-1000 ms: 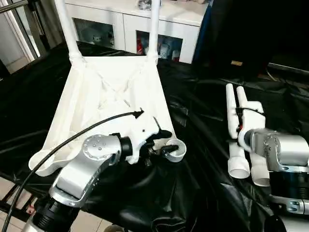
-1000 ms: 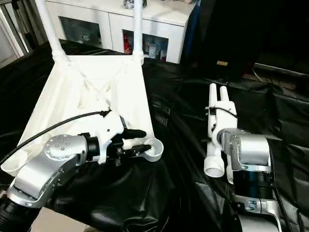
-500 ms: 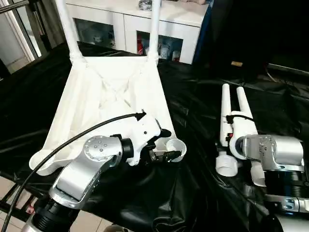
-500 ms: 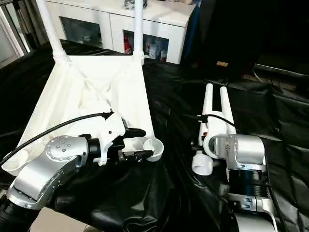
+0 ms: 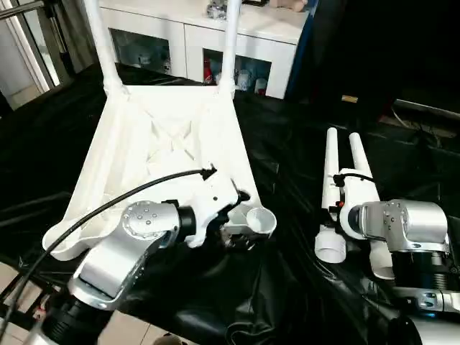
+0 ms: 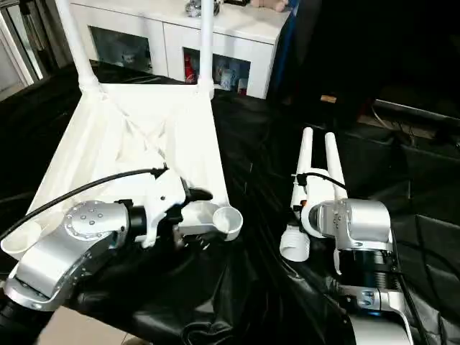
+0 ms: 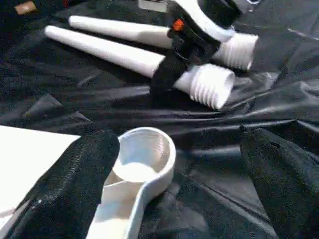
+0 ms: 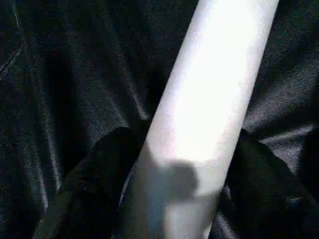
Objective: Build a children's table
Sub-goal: Pick table leg
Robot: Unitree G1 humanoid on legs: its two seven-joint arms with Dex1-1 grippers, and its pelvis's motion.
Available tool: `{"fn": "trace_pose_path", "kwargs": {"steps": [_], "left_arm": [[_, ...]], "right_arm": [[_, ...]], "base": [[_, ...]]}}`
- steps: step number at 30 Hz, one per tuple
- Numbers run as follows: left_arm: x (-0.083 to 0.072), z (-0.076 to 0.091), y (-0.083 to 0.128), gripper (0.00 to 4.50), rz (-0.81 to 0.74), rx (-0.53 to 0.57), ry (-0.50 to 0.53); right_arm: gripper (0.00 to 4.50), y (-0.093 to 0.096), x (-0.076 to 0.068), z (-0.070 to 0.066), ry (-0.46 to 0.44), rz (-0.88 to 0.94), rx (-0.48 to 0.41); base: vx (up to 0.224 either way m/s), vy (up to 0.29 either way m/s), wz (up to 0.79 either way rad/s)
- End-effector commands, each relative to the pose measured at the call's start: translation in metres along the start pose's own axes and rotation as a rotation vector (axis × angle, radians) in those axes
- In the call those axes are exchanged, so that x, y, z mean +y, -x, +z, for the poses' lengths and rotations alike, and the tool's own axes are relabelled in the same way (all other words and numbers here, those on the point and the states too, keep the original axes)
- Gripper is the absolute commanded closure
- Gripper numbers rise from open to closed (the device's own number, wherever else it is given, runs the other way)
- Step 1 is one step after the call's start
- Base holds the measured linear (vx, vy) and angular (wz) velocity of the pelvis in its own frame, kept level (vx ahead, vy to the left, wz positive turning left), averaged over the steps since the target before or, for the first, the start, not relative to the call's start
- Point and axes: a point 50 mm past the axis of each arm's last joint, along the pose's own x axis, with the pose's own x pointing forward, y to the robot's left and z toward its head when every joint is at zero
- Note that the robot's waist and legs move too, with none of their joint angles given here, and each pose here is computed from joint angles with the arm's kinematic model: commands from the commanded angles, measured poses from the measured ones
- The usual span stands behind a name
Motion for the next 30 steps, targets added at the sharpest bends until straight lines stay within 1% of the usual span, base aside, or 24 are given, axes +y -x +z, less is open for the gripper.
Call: {"fn": "trace_pose_path", "kwargs": {"steps": [1, 2, 3, 4, 6, 7, 10, 11, 12, 15, 17, 18, 20, 21, 22, 23, 24, 25, 26, 28, 30], "left_arm": [[-0.001, 0.008, -0.001, 0.00, -0.030, -0.003, -0.027], [-0.002, 0.009, 0.000, 0.00, -0.042, -0.003, -0.024], [-0.002, 0.010, 0.000, 0.00, -0.051, -0.006, -0.020], [-0.001, 0.010, 0.001, 0.00, -0.056, -0.008, -0.018], [0.005, 0.012, 0.001, 0.00, -0.033, -0.019, -0.023], [0.005, 0.012, 0.001, 0.00, -0.033, -0.019, -0.023], [0.022, 0.018, -0.002, 0.00, 0.085, -0.069, -0.022], [0.026, 0.019, -0.003, 0.00, 0.105, -0.075, -0.023], [0.033, 0.022, -0.004, 0.00, 0.150, -0.092, 0.001], [0.045, 0.029, -0.007, 0.00, 0.227, -0.138, 0.048], [0.056, 0.034, -0.009, 0.00, 0.308, -0.174, 0.102], [0.064, 0.037, -0.011, 0.00, 0.364, -0.199, 0.148], [0.071, 0.043, -0.018, 0.00, 0.393, -0.258, 0.268], [0.074, 0.047, -0.023, 0.00, 0.397, -0.284, 0.319], [0.074, 0.047, -0.023, 0.00, 0.397, -0.284, 0.319], [0.075, 0.049, -0.028, 0.00, 0.394, -0.296, 0.345], [0.075, 0.052, -0.032, 0.00, 0.380, -0.304, 0.345], [0.075, 0.058, -0.037, 0.00, 0.349, -0.340, 0.376], [0.074, 0.062, -0.040, 0.00, 0.328, -0.365, 0.398], [0.074, 0.074, -0.045, 0.00, 0.275, -0.454, 0.478], [0.076, 0.079, -0.048, 0.00, 0.268, -0.475, 0.501]], "right_arm": [[1.82, -0.002, 0.000, -0.003, -0.018, 0.016, 0.026], [1.82, -0.003, 0.000, -0.003, -0.023, 0.018, 0.024], [1.99, -0.003, 0.000, -0.001, -0.037, 0.022, 0.015], [2.07, -0.003, 0.000, 0.000, -0.047, 0.026, 0.008], [2.19, -0.002, -0.001, 0.003, -0.066, 0.033, -0.005], [2.26, -0.002, -0.001, 0.003, -0.066, 0.033, -0.005], [2.57, -0.001, -0.004, 0.006, -0.088, 0.045, -0.023], [2.57, -0.001, -0.004, 0.007, -0.094, 0.049, -0.027], [2.59, 0.001, -0.004, 0.009, -0.106, 0.068, -0.044], [2.63, 0.005, -0.003, 0.015, -0.140, 0.125, -0.089], [2.64, 0.010, 0.000, 0.021, -0.151, 0.198, -0.143], [2.64, 0.014, 0.003, 0.025, -0.155, 0.258, -0.186], [2.64, 0.024, 0.014, 0.035, -0.113, 0.402, -0.332], [2.64, 0.032, 0.021, 0.039, -0.080, 0.498, -0.436], [2.64, 0.032, 0.021, 0.039, -0.080, 0.498, -0.436], [2.64, 0.040, 0.027, 0.041, -0.056, 0.591, -0.514], [2.64, 0.045, 0.031, 0.040, -0.052, 0.661, -0.544], [2.64, 0.049, 0.035, 0.038, -0.048, 0.723, -0.556], [2.64, 0.051, 0.037, 0.038, -0.046, 0.753, -0.557], [2.64, 0.055, 0.043, 0.035, -0.030, 0.827, -0.555], [2.64, 0.058, 0.049, 0.034, -0.026, 0.881, -0.558]], "base": [[0.000, 0.000, 0.00], [0.000, 0.000, 0.00], [0.000, 0.000, 0.00], [0.000, 0.000, 0.00], [0.000, 0.000, 0.00], [0.000, 0.000, 0.00], [0.000, 0.000, 0.00], [0.000, 0.000, 0.00], [0.000, 0.000, 0.00], [0.000, 0.000, 0.00], [0.000, 0.000, 0.00], [0.000, 0.000, 0.00], [0.000, 0.000, 0.00], [0.000, 0.000, 0.00], [0.000, 0.000, 0.00], [0.000, 0.000, 0.00], [0.000, 0.000, 0.00], [0.000, 0.000, 0.00], [0.000, 0.000, 0.00], [0.000, 0.000, 0.00], [0.000, 0.000, 0.00]]}}
